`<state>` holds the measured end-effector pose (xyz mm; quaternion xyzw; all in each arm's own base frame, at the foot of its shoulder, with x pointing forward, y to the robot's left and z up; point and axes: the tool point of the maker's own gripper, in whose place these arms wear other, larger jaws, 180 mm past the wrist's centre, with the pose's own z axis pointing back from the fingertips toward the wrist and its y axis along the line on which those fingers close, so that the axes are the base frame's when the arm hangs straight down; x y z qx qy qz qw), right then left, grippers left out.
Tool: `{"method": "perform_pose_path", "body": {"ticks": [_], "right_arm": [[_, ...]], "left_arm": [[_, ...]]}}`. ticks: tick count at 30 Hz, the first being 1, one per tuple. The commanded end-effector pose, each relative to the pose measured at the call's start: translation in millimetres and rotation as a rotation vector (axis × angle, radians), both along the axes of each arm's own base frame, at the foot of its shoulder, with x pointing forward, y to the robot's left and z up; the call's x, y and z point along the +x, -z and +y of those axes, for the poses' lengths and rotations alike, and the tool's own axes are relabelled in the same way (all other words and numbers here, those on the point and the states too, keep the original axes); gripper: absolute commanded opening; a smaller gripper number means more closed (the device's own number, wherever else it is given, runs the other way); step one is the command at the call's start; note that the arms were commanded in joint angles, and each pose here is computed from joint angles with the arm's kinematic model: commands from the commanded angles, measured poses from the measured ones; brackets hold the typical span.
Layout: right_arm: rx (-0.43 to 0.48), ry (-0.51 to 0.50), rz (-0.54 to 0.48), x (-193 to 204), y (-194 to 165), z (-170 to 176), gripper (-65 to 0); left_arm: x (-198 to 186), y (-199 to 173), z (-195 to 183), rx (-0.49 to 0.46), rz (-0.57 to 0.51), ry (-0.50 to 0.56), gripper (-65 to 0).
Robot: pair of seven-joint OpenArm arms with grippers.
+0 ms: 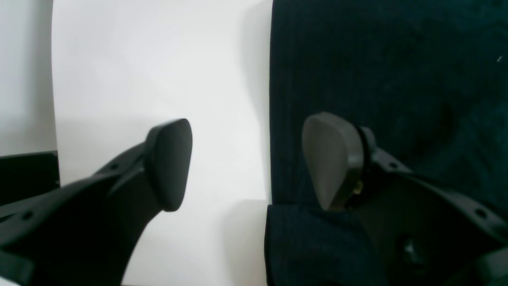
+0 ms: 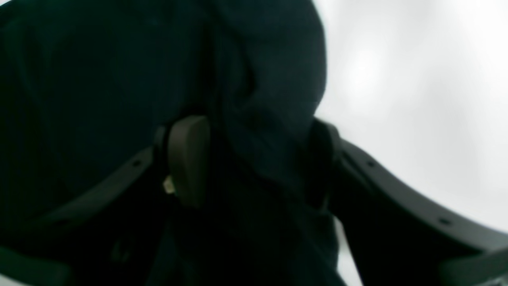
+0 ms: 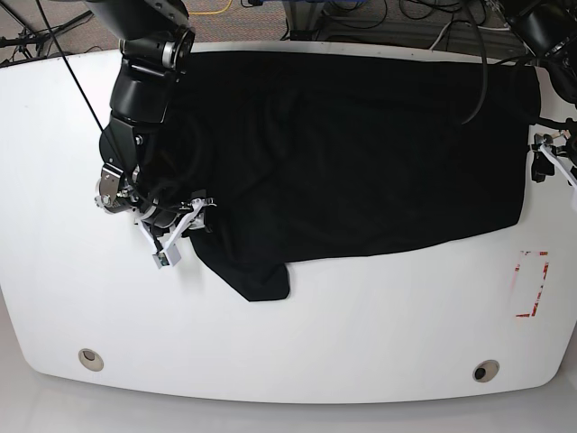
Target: Fold the T-shirt properly
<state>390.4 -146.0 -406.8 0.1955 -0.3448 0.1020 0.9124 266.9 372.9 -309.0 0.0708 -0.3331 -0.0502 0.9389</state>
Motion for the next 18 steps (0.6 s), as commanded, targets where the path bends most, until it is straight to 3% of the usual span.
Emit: {"method": "perform_pose_path", "body": {"ticks": [1, 8, 11, 17, 18], "right_arm": [[0.005, 0.01, -0.085, 18.0, -22.6, -3.7, -30.1], [0.005, 0.014, -0.094, 19.1, -23.7, -5.9, -31.9], [0.001, 0.015, -0.098, 20.8, -25.5, -7.6, -40.3], [-0.021, 0.022, -0.1, 21.1, -26.9, -19.0, -64.0], [-0.023, 0.022, -0.1, 21.0, -26.9, -19.8, -65.0]], "left_arm": [[8.1, -16.6, 5.6, 0.025, -0.047, 0.006, -21.1], [10.2, -17.6, 4.4, 0.025, -0.052, 0.01, -21.1], [16.2, -22.6, 4.8, 0.021, -0.071, 0.003, -21.1], [27.4, -13.3, 8.8, -0.041, -0.075, -0.025, -20.8], [30.7, -13.2, 10.0, -0.048, -0.083, -0.03, -20.7]]}}
